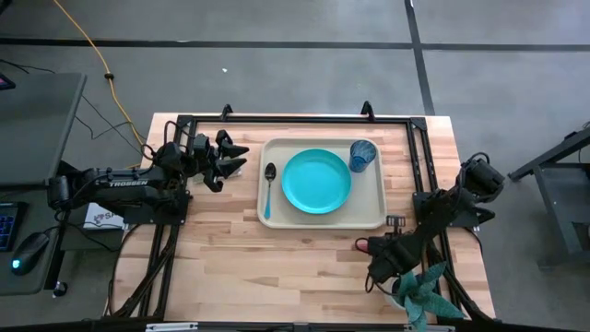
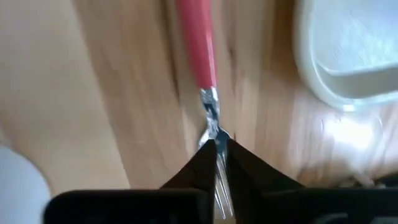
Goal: Pick and place plate/cup/fork/spoon on tray
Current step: Put the pink fork on the gray tray beside the blue plate
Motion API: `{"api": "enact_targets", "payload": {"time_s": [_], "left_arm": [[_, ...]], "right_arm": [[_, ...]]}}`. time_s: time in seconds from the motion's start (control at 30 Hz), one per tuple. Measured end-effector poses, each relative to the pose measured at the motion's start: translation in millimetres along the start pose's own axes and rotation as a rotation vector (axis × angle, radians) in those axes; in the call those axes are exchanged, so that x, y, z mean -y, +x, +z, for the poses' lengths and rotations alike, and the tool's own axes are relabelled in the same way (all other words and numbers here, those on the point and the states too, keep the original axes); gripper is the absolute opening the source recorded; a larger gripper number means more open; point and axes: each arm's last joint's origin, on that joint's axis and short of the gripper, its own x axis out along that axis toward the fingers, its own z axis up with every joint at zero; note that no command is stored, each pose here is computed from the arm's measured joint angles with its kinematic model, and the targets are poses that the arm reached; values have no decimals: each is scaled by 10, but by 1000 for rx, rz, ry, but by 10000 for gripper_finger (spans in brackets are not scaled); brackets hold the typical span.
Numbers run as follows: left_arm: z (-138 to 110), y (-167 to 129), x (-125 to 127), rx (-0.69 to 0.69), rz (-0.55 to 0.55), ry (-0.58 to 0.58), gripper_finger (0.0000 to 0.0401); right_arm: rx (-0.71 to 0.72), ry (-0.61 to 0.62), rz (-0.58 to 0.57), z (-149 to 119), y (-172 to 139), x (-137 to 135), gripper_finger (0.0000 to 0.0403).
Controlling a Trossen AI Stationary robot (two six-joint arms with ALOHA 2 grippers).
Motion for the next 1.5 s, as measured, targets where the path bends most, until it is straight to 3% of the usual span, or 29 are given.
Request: {"api": "enact_targets", "payload": {"time_s": [0.27,0.4,0.57,0.8,1.23,1.5], "left_arm": [[-9,0,-4,-9,4,-3,168],[-17,0,-7,-17,7,-9,168],[-19,0,-8,-19,8,-9,168],[-19,0,-8,-19,8,-7,168],[-20,0,-8,-20,8,-7,168],[-23,0,-10,-23,10,-8,168]], "right_arm": [[48,116,-11,-74,-61,33,160],[74,192,46,-187,36,142,198],[197,257,200,-275,134,247,204],[238,277,246,-323,121,344,204],[161,141,177,-97,375,268,204],[137,140,185,-96,396,257,199]]}}
